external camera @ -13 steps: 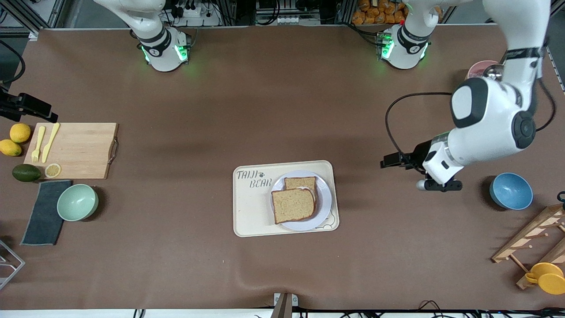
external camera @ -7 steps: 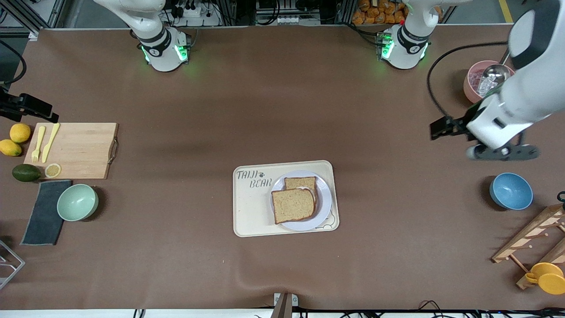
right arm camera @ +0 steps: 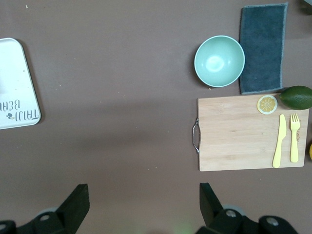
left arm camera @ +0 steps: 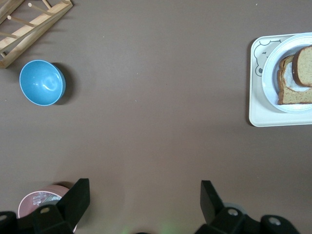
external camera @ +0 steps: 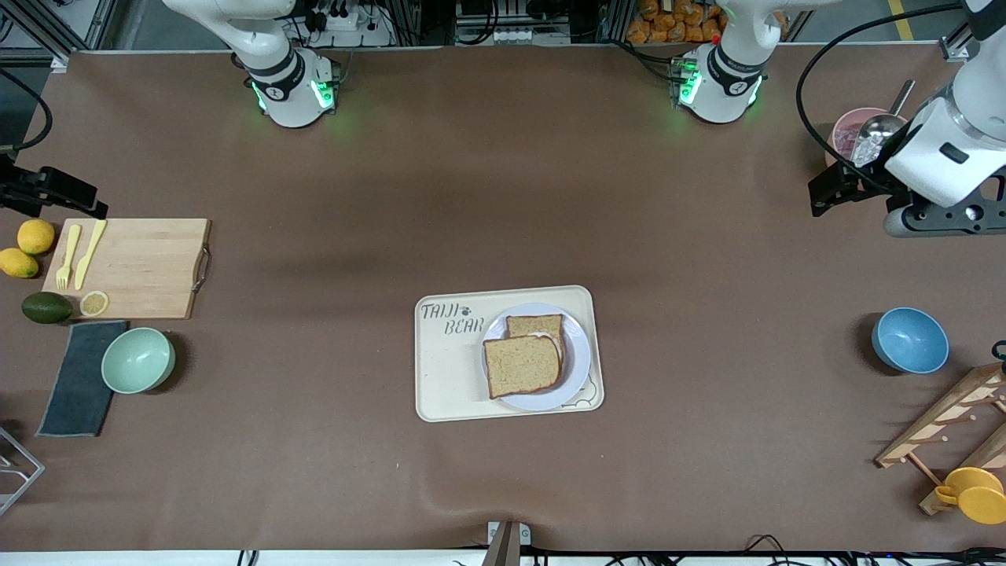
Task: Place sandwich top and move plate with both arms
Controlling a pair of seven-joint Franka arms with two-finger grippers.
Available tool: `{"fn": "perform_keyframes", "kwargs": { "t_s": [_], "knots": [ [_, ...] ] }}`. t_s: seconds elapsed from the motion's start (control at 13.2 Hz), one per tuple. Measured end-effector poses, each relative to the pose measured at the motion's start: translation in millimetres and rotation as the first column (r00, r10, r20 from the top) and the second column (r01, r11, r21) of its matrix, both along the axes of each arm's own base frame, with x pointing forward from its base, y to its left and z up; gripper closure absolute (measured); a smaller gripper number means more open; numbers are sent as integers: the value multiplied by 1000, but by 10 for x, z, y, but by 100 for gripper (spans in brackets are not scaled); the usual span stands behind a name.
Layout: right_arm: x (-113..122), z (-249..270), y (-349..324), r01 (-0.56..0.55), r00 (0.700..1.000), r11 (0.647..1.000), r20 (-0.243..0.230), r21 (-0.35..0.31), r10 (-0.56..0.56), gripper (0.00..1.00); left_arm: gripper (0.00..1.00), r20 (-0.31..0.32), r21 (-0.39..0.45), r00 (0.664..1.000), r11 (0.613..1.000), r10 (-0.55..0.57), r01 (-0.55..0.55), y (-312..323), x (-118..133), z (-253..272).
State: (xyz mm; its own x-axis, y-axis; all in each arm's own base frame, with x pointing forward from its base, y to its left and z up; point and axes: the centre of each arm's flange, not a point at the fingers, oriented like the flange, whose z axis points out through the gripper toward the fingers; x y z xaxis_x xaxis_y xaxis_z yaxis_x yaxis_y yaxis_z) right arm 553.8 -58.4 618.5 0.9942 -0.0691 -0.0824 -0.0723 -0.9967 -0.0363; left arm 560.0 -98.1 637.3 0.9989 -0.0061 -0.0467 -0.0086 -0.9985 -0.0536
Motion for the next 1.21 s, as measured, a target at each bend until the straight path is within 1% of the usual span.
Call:
{"fn": "perform_keyframes", "kwargs": {
  "t_s": [0.23, 0.45, 0.53, 0.83, 1.21],
  "knots": [
    [-10, 4, -87, 15, 1000, 1000, 1, 0, -15, 0, 0, 4, 3, 1000, 1000, 30, -30, 170, -19, 33],
    [-7, 4, -72, 12, 1000, 1000, 2, 0, -12, 0, 0, 3, 2, 998, 998, 67, -67, 384, -91, 54],
    [-6, 5, -70, 12, 1000, 1000, 3, -1, -12, 0, 0, 5, -2, 997, 997, 77, -77, 436, -109, 73],
    [-9, 10, -104, 18, 1000, 1000, 4, -1, -18, 0, 0, -3, -61, 995, 993, 102, -102, 528, -119, 86],
    [-6, 12, -106, 18, 1000, 1000, 7, -1, -18, 0, 0, -4, -64, 994, 992, 111, -111, 575, -87, 47]
  ]
}}
